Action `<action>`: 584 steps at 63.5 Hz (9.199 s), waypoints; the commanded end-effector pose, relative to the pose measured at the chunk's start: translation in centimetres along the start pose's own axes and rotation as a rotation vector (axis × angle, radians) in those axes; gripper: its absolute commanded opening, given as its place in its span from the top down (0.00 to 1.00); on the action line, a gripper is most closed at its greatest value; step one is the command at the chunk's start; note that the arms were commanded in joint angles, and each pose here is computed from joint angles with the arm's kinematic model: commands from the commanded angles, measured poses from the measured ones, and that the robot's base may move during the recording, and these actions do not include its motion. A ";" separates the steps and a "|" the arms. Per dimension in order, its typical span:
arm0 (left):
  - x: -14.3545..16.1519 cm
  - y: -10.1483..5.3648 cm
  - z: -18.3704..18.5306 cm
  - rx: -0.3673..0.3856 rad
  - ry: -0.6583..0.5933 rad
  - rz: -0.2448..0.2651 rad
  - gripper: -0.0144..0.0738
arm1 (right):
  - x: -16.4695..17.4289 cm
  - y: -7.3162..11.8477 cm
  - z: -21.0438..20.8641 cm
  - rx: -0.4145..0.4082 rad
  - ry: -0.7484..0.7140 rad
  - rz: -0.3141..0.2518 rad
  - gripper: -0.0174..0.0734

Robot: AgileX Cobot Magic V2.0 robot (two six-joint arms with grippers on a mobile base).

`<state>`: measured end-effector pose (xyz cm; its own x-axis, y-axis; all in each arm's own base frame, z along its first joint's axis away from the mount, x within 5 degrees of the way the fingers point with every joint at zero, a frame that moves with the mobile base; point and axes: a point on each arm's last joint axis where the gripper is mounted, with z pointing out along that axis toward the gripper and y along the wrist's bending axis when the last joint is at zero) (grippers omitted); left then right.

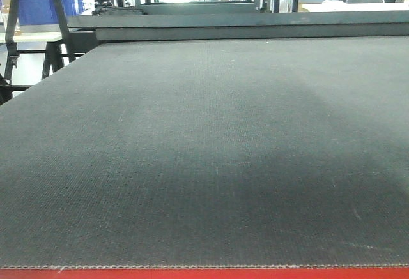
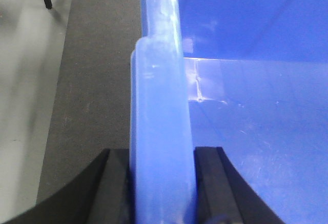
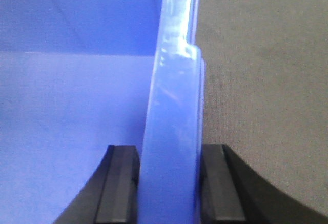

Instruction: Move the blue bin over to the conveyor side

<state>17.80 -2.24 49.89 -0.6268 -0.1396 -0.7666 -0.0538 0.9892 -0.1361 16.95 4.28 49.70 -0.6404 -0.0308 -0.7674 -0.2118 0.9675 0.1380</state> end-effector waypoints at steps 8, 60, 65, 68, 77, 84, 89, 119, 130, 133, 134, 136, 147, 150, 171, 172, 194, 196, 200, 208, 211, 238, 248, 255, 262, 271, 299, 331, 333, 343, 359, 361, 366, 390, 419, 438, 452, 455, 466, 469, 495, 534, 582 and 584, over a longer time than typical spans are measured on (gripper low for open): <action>-0.9 0.3 -1.2 -0.019 -0.131 0.021 0.86 | -0.8 -0.1 -1.2 0.024 -0.126 -0.041 0.90; -1.5 0.0 0.3 -0.018 -0.123 0.025 0.86 | -1.8 -0.2 0.0 0.023 -0.184 -0.039 0.90; -2.1 -0.2 2.0 -0.025 -0.114 0.032 0.86 | -2.5 -0.3 1.4 0.024 -0.185 -0.037 0.90; -2.5 -0.4 3.2 -0.029 -0.118 0.040 0.86 | -2.9 -0.4 2.5 0.025 -0.182 -0.035 0.90; -4.0 -1.2 7.3 -0.020 -0.146 0.058 0.86 | -4.2 -0.7 6.2 0.028 -0.182 -0.029 0.90; -4.6 -1.8 10.8 -0.013 -0.145 0.069 0.86 | -5.0 -0.9 9.1 0.030 -0.187 -0.024 0.90; -4.8 -2.1 13.3 -0.013 -0.126 0.076 0.86 | -5.4 -1.1 11.3 0.033 -0.181 -0.021 0.90; -3.2 -2.8 24.4 -0.030 0.013 0.104 0.86 | -4.7 -2.4 22.2 0.051 -0.029 -0.004 0.90; -3.0 -2.8 25.2 -0.033 0.030 0.106 0.86 | -4.2 -2.6 23.7 0.054 0.006 -0.001 0.90; -2.9 -2.8 25.2 -0.035 0.032 0.108 0.86 | -4.1 -2.7 24.2 0.055 0.016 -0.001 0.90; -2.9 -2.8 25.2 -0.034 0.032 0.108 0.86 | -4.1 -2.7 24.3 0.056 0.020 0.000 0.90; -2.9 -2.8 25.2 -0.034 0.032 0.108 0.86 | -3.9 -2.7 24.6 0.056 0.029 0.000 0.90; -2.7 -2.7 25.7 -0.040 0.052 0.108 0.86 | -3.4 -2.9 25.8 0.059 0.066 0.003 0.90; -2.6 -2.7 25.8 -0.040 0.054 0.109 0.86 | -3.4 -2.9 26.0 0.060 0.072 0.003 0.89; -1.9 -2.6 26.9 -0.055 0.110 0.111 0.62 | -3.3 -2.9 26.0 0.060 0.077 0.003 0.44; -1.9 -2.6 26.9 -0.055 0.110 0.111 0.58 | -3.3 -2.9 26.0 0.060 0.074 0.003 0.42; -2.8 -2.3 26.2 -0.101 0.104 0.146 0.27 | -3.8 -2.8 25.5 0.058 0.060 0.002 0.20; -3.1 -2.4 25.8 -0.103 0.099 0.144 0.28 | -4.0 -2.8 25.1 0.057 0.051 0.001 0.20; -3.8 -2.4 25.0 -0.105 0.086 0.138 0.32 | -4.6 -2.6 24.4 0.055 0.031 -0.001 0.21; -5.6 -2.6 22.7 -0.104 0.040 0.123 0.54 | -6.1 -2.2 22.0 0.048 -0.031 -0.007 0.31; -6.3 -2.7 21.7 -0.102 0.016 0.117 0.67 | -6.7 -2.0 21.0 0.045 -0.055 -0.010 0.39; -10.0 -2.6 10.6 -0.048 -0.248 0.071 0.83 | -11.0 -0.4 9.5 0.015 -0.336 -0.035 0.89; -10.1 -2.5 8.4 -0.027 -0.299 0.061 0.86 | -10.1 -0.1 6.9 0.008 -0.311 -0.033 0.90; -10.2 -2.9 7.7 0.034 -0.343 0.040 0.86 | -10.0 0.2 5.0 -0.008 -0.397 -0.032 0.90; -10.0 -3.6 7.5 0.131 -0.392 -0.001 0.86 | -9.4 0.3 2.9 -0.014 -0.496 -0.033 0.90; -8.6 -3.9 8.0 0.166 -0.381 -0.008 0.86 | -7.7 0.2 2.2 -0.008 -0.497 -0.047 0.90; 2.1 -1.3 8.5 0.152 -0.411 0.065 0.86 | 3.3 -1.4 5.3 0.023 -0.453 -0.048 0.90; 18.8 5.6 5.1 0.013 -0.701 0.004 0.86 | 16.1 -2.8 5.8 0.041 -0.454 -0.054 0.90; 19.6 5.8 4.7 -0.004 -0.728 -0.002 0.86 | 16.7 -2.9 5.7 0.041 -0.472 -0.054 0.90; 22.7 6.4 3.4 -0.065 -0.839 -0.003 0.86 | 19.6 -3.4 5.9 0.078 -0.498 -0.118 0.90; 25.6 6.9 2.5 -0.123 -0.766 -0.034 0.86 | 21.1 -3.3 3.8 0.070 -0.640 -0.124 0.90; 25.7 6.9 2.6 -0.126 -0.752 -0.036 0.86 | 21.1 -3.3 3.5 0.068 -0.666 -0.125 0.90; 25.7 6.9 2.6 -0.126 -0.754 -0.036 0.86 | 21.1 -3.2 2.9 0.065 -0.721 -0.127 0.90; 25.5 6.6 2.5 -0.046 -0.767 0.012 0.86 | 20.0 -3.0 1.5 0.038 -0.916 -0.105 0.90; 25.5 6.6 2.5 -0.047 -0.767 0.014 0.86 | 20.1 -3.0 1.8 0.038 -0.885 -0.101 0.90; 25.5 6.6 2.5 -0.047 -0.767 0.014 0.86 | 20.1 -3.0 1.7 0.037 -0.889 -0.101 0.90; 25.5 6.6 2.5 -0.047 -0.767 0.014 0.86 | 20.3 -3.0 1.6 0.037 -0.892 -0.101 0.90; 25.5 6.6 2.5 -0.047 -0.767 0.014 0.86 | 20.5 -3.0 1.5 0.038 -0.901 -0.101 0.90; 25.5 6.6 2.5 -0.047 -0.767 0.014 0.86 | 23.2 -3.6 2.4 0.092 -0.916 -0.089 0.90; 25.5 6.6 2.5 -0.047 -0.767 0.014 0.86 | 24.5 -4.0 3.4 0.117 -0.900 -0.082 0.90; 25.5 6.6 2.5 -0.047 -0.769 0.015 0.86 | 29.3 -5.2 8.5 0.159 -0.768 -0.060 0.90; 25.5 6.6 2.5 -0.047 -0.769 0.015 0.86 | 29.3 -5.2 8.5 0.173 -0.763 -0.094 0.90; 25.5 6.7 2.5 -0.056 -0.762 0.023 0.86 | 29.3 -5.2 8.5 0.173 -0.763 -0.094 0.90; 25.6 6.7 2.6 -0.075 -0.758 0.041 0.86 | 29.3 -5.2 8.5 0.173 -0.763 -0.094 0.90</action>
<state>3.51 0.70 27.69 0.0665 -0.0943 -0.9933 -0.1082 0.9890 -0.1011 5.66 0.49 20.90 0.0398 0.0248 -0.9989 -0.0870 0.9960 0.0212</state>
